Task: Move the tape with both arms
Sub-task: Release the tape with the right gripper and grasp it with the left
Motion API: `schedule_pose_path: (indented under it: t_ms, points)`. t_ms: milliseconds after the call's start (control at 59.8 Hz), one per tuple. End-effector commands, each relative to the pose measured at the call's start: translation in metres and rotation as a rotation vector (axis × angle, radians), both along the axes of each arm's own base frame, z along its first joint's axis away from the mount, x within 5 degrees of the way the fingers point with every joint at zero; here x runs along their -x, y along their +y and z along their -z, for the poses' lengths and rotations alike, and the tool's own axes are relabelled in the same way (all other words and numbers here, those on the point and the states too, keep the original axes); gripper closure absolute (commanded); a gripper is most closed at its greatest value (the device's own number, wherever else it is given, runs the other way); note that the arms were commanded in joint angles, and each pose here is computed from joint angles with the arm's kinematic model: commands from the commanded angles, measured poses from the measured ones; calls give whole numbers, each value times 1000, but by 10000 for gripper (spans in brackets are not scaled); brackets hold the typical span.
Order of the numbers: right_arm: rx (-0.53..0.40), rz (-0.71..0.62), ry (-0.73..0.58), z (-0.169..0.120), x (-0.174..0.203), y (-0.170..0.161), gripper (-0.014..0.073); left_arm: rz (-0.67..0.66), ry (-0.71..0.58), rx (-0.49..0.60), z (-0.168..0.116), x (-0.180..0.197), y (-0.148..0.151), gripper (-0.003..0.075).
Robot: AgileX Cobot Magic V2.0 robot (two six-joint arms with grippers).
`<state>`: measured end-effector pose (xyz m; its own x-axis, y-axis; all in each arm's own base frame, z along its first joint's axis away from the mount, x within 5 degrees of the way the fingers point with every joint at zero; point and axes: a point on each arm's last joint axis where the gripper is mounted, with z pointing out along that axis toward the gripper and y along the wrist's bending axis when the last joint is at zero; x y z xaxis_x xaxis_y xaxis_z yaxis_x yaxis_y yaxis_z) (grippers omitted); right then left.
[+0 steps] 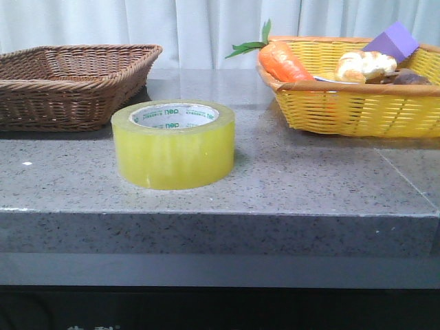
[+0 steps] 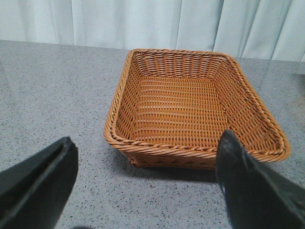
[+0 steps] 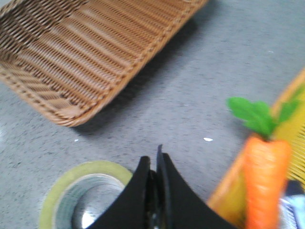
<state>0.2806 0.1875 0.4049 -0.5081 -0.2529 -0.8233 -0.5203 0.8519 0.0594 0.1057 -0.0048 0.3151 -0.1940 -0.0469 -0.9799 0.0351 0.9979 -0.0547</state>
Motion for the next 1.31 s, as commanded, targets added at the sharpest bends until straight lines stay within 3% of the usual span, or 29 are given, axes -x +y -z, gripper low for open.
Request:
schedule_pose_path:
  t_ms: [0, 234, 452, 719, 904, 1104, 1288]
  points:
    - [-81, 80, -103, -38, 8, -32, 637, -3, -106, 12, -18, -1, 0, 134]
    - [-78, 309, -113, -45, 20, -109, 637, -3, -106, 12, -18, -1, 0, 134]
    - [-102, 483, -130, -21, 61, -159, 637, -3, -106, 12, -18, -1, 0, 134]
    - [-252, 487, -256, 16, 136, -167, 637, -3, -106, 12, -18, -1, 0, 134]
    - [-306, 485, -394, 58, 187, -174, 637, -3, -106, 12, -18, -1, 0, 134]
    - [-285, 479, -463, 103, 220, -179, 637, -3, -106, 12, -18, -1, 0, 134]
    - [-285, 474, -549, 103, 230, -181, 637, 19, -95, 2, -17, -2, -2, 134]
